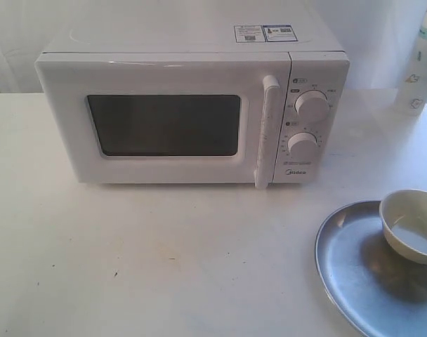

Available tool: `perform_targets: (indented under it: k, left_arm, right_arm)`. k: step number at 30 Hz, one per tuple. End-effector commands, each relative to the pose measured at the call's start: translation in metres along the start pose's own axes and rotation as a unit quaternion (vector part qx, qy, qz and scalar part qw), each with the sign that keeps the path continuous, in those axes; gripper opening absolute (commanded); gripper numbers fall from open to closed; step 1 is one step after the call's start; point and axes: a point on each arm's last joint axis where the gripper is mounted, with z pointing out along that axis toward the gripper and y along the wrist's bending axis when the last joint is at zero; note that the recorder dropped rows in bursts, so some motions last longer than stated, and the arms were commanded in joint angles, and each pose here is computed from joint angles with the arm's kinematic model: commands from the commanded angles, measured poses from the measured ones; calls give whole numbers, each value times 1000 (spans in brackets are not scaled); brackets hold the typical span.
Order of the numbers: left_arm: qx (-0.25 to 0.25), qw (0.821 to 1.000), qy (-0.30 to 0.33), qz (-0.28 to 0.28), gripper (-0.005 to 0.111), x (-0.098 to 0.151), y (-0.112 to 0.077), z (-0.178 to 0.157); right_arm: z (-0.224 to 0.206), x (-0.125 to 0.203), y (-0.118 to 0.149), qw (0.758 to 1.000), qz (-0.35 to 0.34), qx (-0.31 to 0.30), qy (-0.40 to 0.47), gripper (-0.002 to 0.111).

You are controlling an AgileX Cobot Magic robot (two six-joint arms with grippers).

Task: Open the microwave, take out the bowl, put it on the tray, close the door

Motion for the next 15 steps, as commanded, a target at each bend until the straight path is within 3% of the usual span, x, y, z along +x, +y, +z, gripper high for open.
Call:
perform_targets:
  k: [1, 8, 12, 15]
  left_arm:
    - [4, 1000, -2, -2, 0, -1, -1, 0]
    - [4, 1000, -2, -2, 0, -1, -1, 0]
    - [4, 1000, -2, -2, 0, -1, -1, 0]
    - [4, 1000, -2, -2, 0, -1, -1, 0]
  right_arm:
    - [3, 9, 5, 1000, 5, -7, 18, 0]
    - [15, 30, 23, 999, 4, -43, 31, 0]
    - [13, 5, 34, 988, 11, -94, -122, 0]
    - [2, -18, 39, 955, 75, -147, -247, 0]
